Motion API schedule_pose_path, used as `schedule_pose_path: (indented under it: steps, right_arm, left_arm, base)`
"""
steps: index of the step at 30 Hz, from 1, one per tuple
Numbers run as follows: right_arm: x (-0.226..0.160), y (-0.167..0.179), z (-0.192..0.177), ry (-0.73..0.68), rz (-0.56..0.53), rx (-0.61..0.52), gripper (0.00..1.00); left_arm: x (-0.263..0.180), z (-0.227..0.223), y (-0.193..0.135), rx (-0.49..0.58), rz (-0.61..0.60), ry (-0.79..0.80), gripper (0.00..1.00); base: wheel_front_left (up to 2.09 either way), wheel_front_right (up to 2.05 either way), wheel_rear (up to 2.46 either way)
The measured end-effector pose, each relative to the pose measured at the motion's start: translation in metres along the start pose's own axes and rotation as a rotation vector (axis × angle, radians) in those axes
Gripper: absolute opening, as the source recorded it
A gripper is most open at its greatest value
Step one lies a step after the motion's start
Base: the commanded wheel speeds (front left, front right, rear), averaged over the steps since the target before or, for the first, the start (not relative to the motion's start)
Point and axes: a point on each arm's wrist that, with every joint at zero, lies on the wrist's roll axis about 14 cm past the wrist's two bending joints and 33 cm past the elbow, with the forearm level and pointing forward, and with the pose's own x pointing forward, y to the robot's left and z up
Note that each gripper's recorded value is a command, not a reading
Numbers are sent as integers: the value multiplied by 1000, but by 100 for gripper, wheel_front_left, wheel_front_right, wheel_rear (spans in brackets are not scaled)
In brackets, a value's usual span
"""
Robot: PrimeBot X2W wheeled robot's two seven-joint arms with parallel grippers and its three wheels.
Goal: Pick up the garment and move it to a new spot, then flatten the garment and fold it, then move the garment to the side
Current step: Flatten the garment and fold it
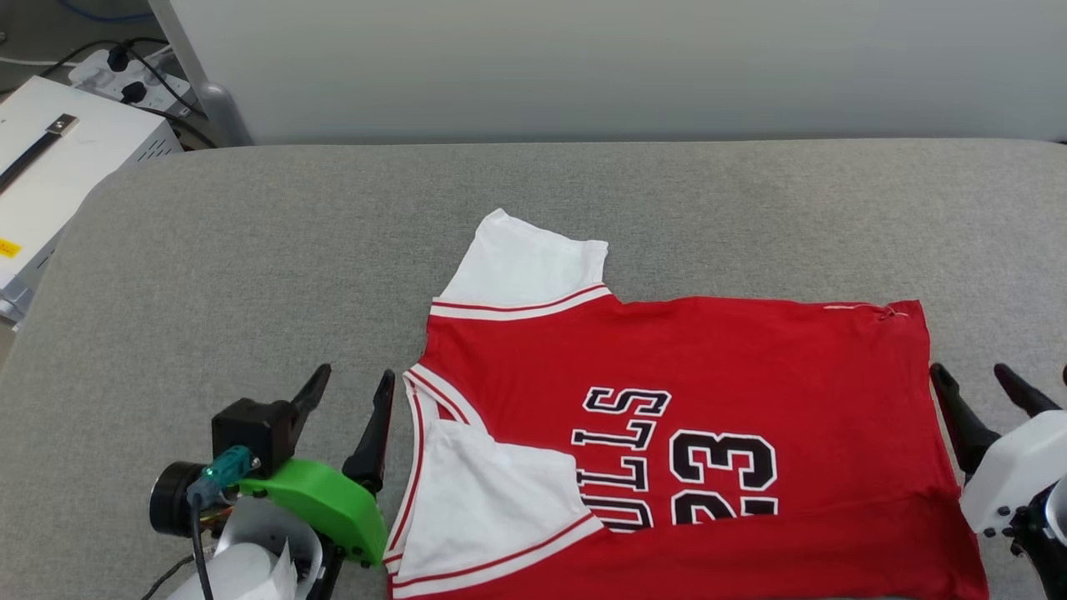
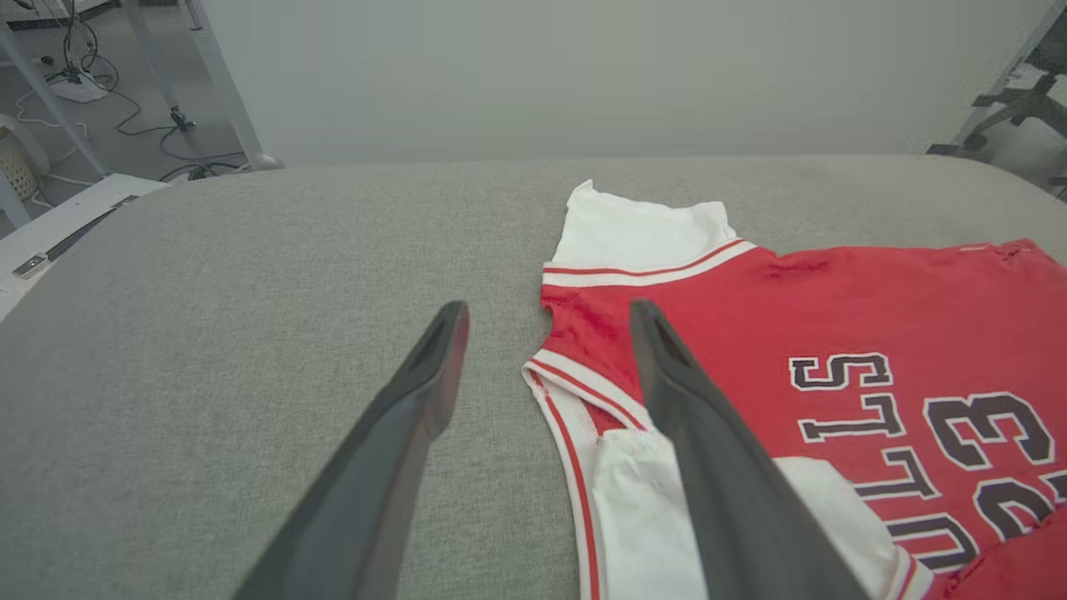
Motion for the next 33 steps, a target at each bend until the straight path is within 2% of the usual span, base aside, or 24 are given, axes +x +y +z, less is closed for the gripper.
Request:
schedule_pose_path:
  steps: [5,13,23,26,29,33]
  right_arm:
    - [-1,8,32,-191,21,-7,100]
    - [-5,28,50,-361,63,-11,100]
    - [3,31,31,-331,64,-1,100]
    - [5,26,27,-320,49,2,100]
    - [9,24,24,-312,42,5,100]
    - [18,22,24,-313,37,13,100]
  left_arm:
    - [4,29,3,-2,27,-162,100]
    - [4,56,-5,9,19,-290,100]
    - [10,47,-11,21,-25,-293,100]
    - [16,29,-15,39,-68,-240,100]
    - [29,15,-19,73,-114,-168,100]
    - [63,30,-23,133,-188,-149,100]
  base:
    - [0,0,0]
    - [0,0,0]
    - [0,0,0]
    - [0,0,0]
    - [0,0,0]
    - [0,0,0]
